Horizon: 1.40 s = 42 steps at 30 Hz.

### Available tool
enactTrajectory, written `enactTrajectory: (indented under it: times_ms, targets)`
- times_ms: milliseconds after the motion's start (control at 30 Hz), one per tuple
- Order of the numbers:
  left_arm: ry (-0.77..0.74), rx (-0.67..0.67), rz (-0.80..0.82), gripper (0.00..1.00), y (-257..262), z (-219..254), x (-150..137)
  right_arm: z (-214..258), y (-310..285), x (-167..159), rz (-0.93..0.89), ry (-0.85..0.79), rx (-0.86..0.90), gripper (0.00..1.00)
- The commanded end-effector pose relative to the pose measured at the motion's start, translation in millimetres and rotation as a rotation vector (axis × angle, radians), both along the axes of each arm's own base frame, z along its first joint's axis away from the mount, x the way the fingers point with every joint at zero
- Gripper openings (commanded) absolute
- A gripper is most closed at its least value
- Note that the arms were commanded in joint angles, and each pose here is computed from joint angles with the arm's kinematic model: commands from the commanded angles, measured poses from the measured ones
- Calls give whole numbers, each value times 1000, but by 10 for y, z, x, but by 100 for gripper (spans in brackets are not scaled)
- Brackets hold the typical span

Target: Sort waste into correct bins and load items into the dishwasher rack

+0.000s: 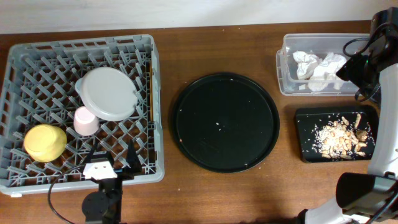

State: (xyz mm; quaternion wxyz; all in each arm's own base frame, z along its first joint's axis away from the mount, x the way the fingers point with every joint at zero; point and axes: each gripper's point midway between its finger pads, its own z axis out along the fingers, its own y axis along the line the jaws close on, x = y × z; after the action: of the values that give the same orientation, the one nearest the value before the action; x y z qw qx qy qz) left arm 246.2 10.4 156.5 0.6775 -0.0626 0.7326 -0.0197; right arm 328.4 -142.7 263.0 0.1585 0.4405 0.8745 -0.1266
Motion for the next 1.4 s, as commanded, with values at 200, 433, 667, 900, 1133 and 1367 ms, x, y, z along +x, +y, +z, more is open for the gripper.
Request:
enactTrajectory:
  times_ms: [200,433,667,900,1133,1367]
  targets:
    - [-6,-11,21,99,38,5,-8,-2,-46,-8,-15,6,-12,99]
    - [-6,-11,18,99,34,6,-7,-2,-46,-8,-15,6,-12,99]
    - [13,257,7,99,52,5,-9,-2,-46,-8,-15,6,-12,99]
    - [14,279,-21,99,6,-1,-7,-2,-46,-8,-15,6,-12,99]
    - [13,279,-21,99,7,1,-6,-2,-46,-8,-15,6,-12,99]
    - [13,279,-21,99,7,1,-6,-2,-46,-8,-15,6,-12,99]
